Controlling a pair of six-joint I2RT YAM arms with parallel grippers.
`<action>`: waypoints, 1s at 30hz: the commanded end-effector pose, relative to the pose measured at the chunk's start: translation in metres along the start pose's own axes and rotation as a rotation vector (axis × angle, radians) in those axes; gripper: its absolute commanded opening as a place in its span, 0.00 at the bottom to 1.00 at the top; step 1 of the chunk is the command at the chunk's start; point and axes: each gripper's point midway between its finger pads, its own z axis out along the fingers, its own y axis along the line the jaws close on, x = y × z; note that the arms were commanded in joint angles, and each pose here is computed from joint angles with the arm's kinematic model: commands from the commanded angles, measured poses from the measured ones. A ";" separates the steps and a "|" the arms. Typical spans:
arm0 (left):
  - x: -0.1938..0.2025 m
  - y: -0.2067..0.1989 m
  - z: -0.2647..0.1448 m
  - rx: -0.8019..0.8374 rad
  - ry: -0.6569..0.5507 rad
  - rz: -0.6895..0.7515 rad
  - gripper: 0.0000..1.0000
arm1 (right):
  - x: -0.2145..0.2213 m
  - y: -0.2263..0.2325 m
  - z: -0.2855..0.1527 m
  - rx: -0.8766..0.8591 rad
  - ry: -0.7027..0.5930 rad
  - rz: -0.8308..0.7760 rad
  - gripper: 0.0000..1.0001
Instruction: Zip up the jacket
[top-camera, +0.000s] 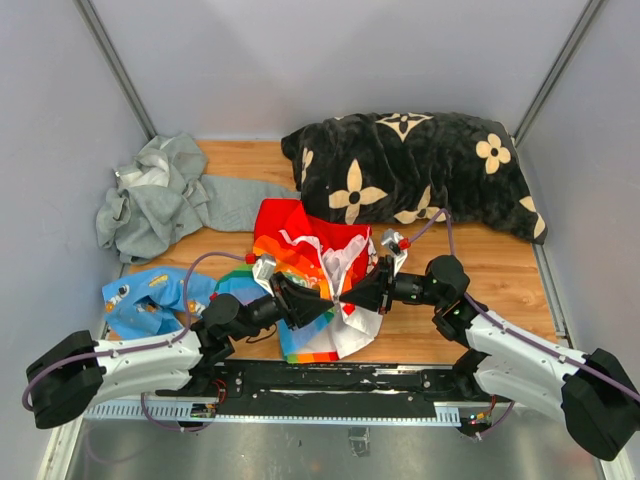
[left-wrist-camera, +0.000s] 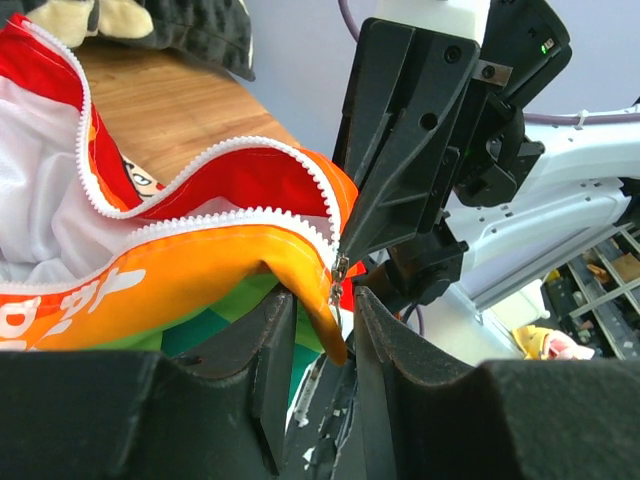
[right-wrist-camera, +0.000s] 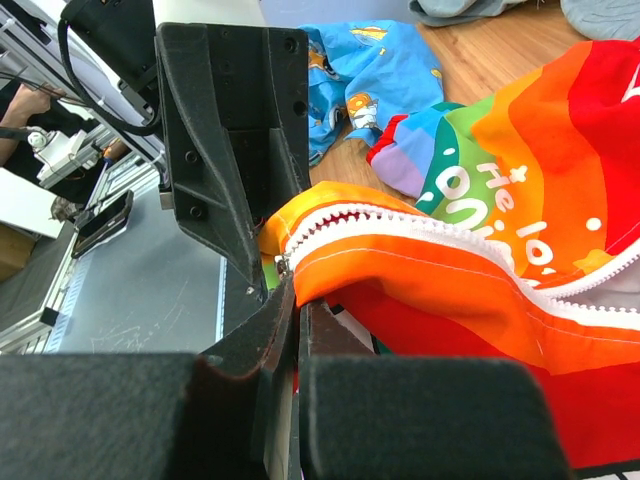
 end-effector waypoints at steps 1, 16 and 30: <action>-0.013 -0.007 0.002 0.024 -0.065 -0.025 0.33 | -0.005 0.005 -0.001 -0.034 -0.025 -0.031 0.01; -0.017 -0.006 0.002 0.011 -0.084 -0.052 0.13 | -0.003 0.006 -0.003 -0.041 -0.027 -0.033 0.01; 0.014 -0.004 0.001 -0.002 0.084 -0.077 0.00 | -0.021 0.006 -0.001 -0.011 -0.064 -0.072 0.01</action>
